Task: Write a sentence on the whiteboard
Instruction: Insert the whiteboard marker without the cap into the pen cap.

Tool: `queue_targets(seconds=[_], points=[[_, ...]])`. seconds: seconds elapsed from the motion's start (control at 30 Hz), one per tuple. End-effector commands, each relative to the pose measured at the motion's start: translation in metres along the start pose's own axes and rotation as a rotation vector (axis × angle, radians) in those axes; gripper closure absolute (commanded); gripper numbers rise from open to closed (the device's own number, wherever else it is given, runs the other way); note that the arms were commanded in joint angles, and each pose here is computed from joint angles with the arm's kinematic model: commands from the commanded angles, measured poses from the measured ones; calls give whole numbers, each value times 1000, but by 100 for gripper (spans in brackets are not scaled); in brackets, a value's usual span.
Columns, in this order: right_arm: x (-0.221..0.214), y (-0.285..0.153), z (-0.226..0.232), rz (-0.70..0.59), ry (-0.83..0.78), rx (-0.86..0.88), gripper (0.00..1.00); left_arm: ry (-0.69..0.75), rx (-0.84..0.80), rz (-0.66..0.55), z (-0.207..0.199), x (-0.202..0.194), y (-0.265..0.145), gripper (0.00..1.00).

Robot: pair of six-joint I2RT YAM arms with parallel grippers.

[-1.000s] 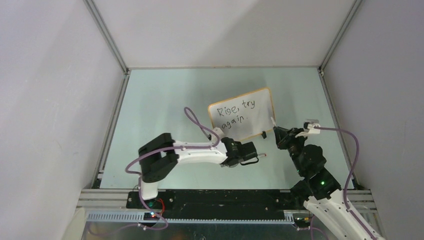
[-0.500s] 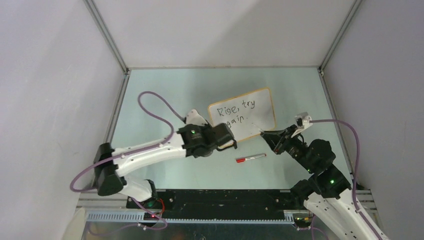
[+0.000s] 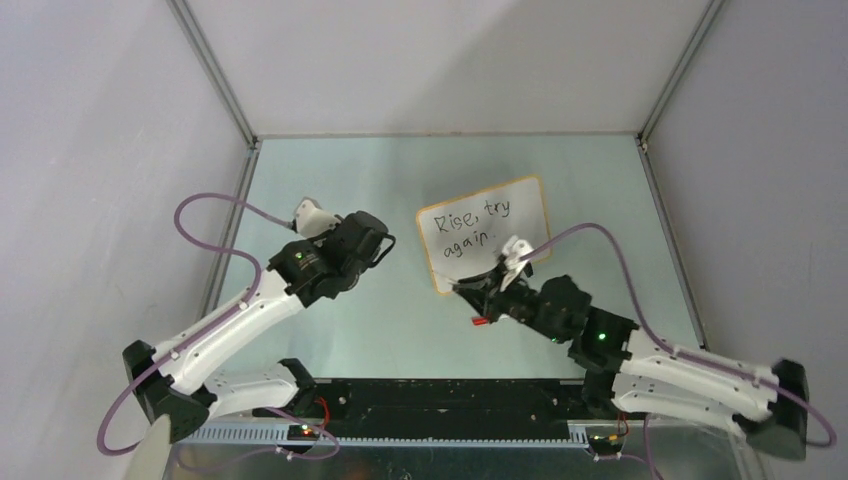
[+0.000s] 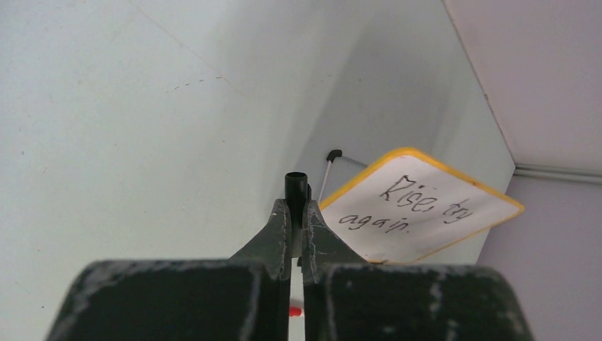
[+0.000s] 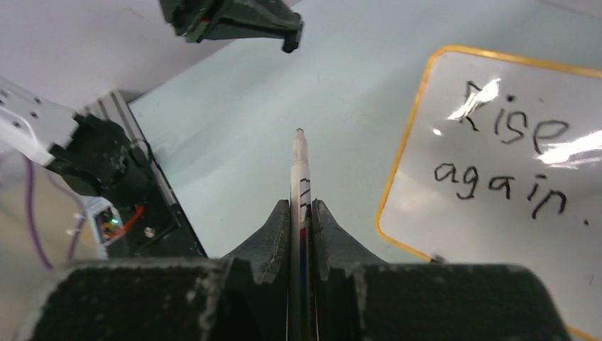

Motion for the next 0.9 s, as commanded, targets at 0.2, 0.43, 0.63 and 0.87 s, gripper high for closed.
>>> queue_targets(seconds=[0.2, 0.43, 0.63, 0.87], points=[[37, 46, 38, -156, -306, -119, 100, -94, -68, 90, 1, 0, -4, 100], [39, 59, 46, -159, -332, -102, 100, -131, -117, 169, -5, -7, -11, 100], [37, 66, 49, -150, -335, -97, 100, -153, -149, 200, -9, -8, -17, 100], [35, 70, 51, -136, -337, -93, 100, -174, -168, 233, -8, -11, -19, 100]])
Point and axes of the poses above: each gripper's point midway between its finger pads, its own y axis out along the fingers, its own z axis along the line the jaws close on, x = y × z, the point moved 2 cm from there along -y, back along the fingers, and after that the axes turned 5 degrees about -y, right-handed, at the moved point
